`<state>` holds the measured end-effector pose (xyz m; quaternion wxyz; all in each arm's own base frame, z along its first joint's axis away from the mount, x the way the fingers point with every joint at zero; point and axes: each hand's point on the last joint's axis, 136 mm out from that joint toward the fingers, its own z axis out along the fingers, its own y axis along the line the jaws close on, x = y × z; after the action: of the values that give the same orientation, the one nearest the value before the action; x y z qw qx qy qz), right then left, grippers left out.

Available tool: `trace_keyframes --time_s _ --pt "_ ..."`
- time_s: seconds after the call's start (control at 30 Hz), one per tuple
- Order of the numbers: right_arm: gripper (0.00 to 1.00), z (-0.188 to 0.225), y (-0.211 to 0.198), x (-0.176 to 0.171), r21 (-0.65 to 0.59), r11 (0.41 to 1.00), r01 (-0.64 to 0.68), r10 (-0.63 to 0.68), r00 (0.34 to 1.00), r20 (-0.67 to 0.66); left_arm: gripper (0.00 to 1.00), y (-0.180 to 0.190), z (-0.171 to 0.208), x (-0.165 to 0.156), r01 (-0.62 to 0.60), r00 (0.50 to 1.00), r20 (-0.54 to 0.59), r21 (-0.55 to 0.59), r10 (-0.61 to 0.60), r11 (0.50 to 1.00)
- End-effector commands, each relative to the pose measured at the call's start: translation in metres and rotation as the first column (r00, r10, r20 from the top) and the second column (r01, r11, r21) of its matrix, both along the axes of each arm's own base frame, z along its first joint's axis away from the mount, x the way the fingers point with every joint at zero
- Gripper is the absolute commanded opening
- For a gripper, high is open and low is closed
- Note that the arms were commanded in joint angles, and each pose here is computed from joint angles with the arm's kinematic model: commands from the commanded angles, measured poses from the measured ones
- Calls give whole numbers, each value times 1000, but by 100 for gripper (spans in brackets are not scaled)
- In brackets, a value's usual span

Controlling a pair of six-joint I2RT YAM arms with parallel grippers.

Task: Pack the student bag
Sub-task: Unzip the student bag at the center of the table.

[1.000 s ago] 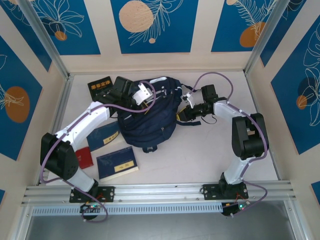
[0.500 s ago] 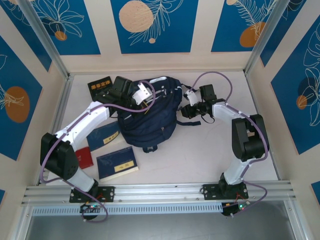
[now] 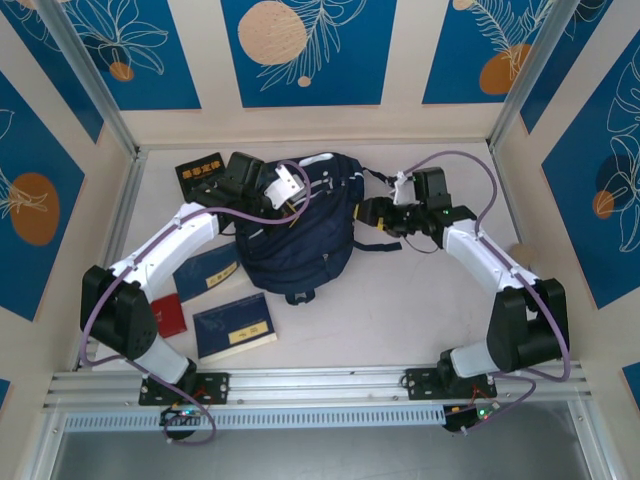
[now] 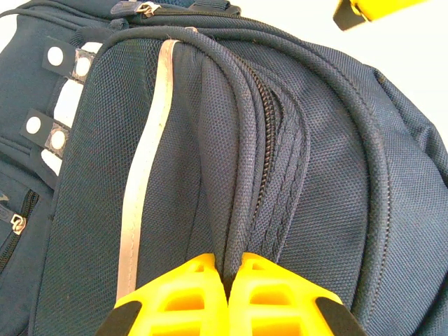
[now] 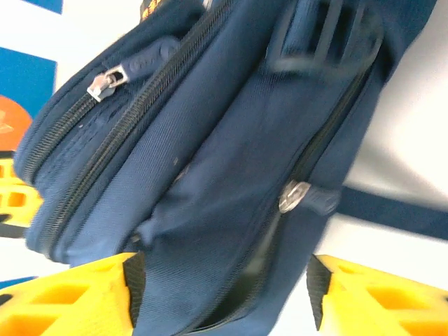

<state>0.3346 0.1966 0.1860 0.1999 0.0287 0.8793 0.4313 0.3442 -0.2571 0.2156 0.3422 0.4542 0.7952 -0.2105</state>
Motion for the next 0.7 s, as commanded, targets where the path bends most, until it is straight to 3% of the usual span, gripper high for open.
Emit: trace_keyframes --time_s 0.0,0.13,0.3,0.47,0.53,0.67 --pt "67 8 21 -20 172 981 84 -46 976 -214 0 -9 39 23 11 993 120 -100 1 995" --pt "68 14 40 -25 217 973 72 -18 970 -242 0 -11 36 25 14 994 108 -107 -2 994" --pt "62 7 54 -22 198 979 51 2 965 -263 0 -13 35 25 16 995 99 -114 -4 993" --pt "39 -1 64 -15 179 983 33 19 960 -280 0 -12 38 23 -10 997 78 -132 20 991" --pt "28 0 69 -8 185 982 29 20 965 -261 13 -9 43 23 -59 997 47 -146 67 987" --pt "22 6 81 14 207 978 20 23 979 -203 41 12 41 29 -299 954 -67 -142 292 944"
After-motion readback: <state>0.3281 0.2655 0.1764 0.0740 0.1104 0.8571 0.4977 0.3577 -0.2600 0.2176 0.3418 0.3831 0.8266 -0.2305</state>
